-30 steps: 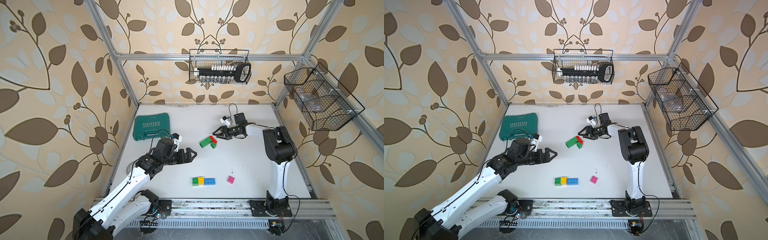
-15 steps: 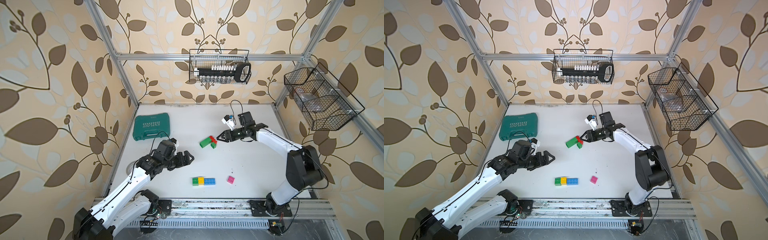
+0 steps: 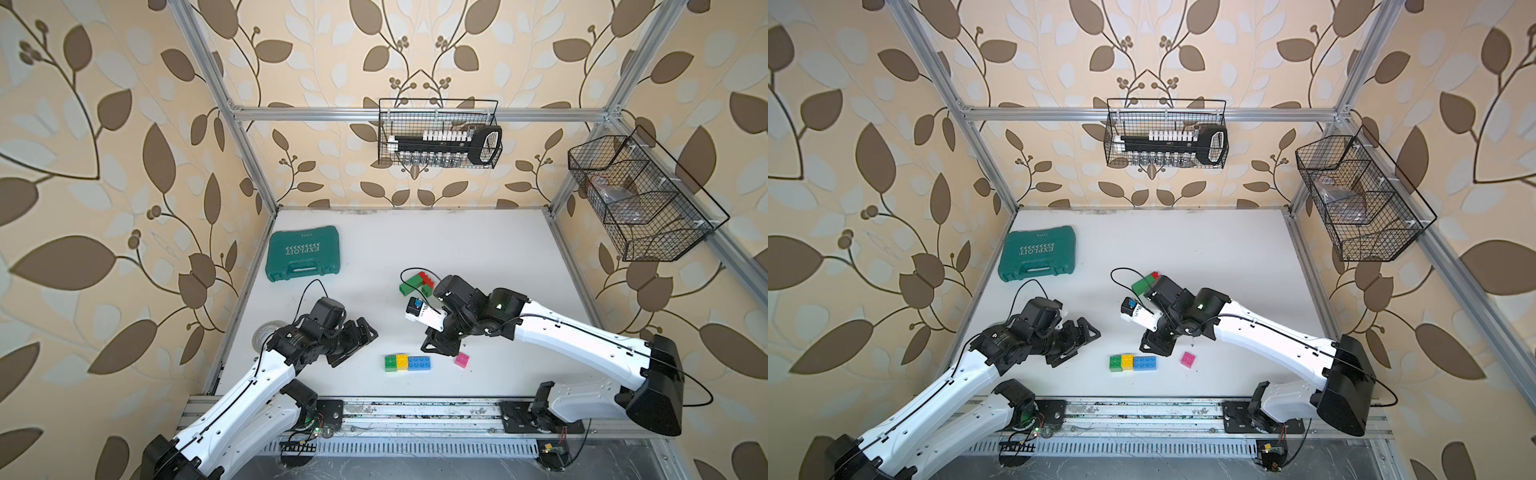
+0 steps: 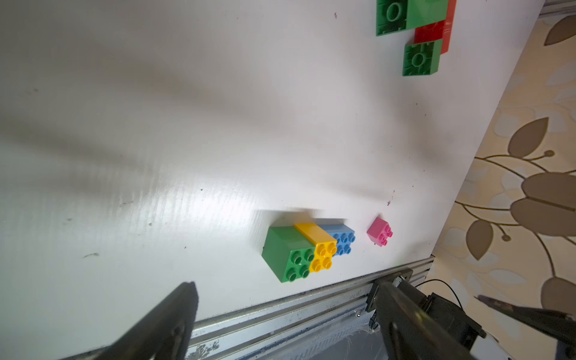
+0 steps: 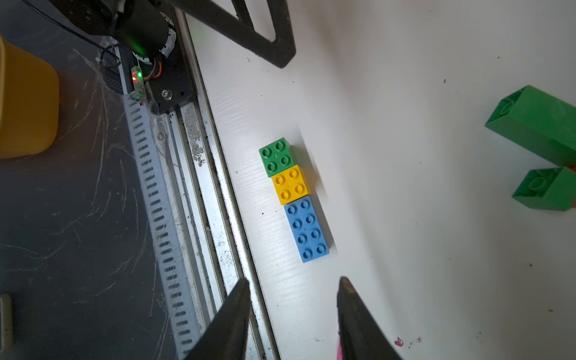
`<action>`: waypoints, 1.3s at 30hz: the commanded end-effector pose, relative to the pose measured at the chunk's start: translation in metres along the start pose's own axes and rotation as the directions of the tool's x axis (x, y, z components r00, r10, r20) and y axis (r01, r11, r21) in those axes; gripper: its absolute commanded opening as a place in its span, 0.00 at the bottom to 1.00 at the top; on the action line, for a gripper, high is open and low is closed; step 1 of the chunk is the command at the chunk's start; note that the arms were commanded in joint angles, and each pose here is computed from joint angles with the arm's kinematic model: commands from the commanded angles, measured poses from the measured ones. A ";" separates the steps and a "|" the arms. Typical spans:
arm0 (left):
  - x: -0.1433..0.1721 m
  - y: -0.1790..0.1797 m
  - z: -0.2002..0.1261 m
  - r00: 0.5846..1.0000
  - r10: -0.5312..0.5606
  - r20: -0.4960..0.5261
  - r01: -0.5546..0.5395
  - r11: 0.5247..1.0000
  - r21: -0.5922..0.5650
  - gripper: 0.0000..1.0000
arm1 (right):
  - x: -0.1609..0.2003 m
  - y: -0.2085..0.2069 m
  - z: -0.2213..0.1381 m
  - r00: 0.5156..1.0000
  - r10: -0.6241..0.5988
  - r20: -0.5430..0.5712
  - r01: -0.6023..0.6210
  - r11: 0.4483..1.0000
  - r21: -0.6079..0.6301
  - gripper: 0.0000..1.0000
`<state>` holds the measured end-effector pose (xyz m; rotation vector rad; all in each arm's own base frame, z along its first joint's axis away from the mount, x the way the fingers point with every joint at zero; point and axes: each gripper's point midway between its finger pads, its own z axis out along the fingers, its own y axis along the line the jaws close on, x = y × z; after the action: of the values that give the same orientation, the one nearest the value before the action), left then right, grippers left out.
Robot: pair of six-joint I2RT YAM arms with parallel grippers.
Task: Assemble the letter r with lego
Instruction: Pick up the lego brick from the center of the board.
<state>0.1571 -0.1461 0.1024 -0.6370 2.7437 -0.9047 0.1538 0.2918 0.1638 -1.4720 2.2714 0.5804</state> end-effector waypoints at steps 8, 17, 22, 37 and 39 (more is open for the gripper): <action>0.005 0.032 0.003 0.998 -0.057 0.015 0.059 0.994 -0.090 0.92 | 0.012 0.007 0.061 0.963 -0.247 -0.108 0.256 0.963 0.085 0.45; 0.008 0.031 0.001 1.000 -0.028 0.004 0.028 0.996 -0.080 0.92 | 0.002 -0.008 0.097 0.936 -0.319 -0.151 0.338 0.932 0.130 0.50; 0.008 0.032 0.001 1.000 -0.024 0.006 0.025 0.997 -0.074 0.92 | 0.000 -0.005 0.107 0.928 -0.335 -0.160 0.353 0.931 0.097 0.50; 0.010 0.033 0.004 1.000 -0.029 0.003 0.029 0.997 -0.072 0.92 | -0.003 0.008 0.124 0.930 -0.333 -0.159 0.338 0.941 0.003 0.46; 0.009 0.033 0.004 1.000 -0.026 0.006 0.027 0.997 -0.071 0.92 | -0.002 0.010 0.124 0.930 -0.332 -0.158 0.335 0.942 -0.005 0.47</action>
<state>0.1371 -0.1306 0.0813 -0.6928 2.7922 -0.8239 0.1619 0.3532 0.0580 -1.8699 2.0768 0.2935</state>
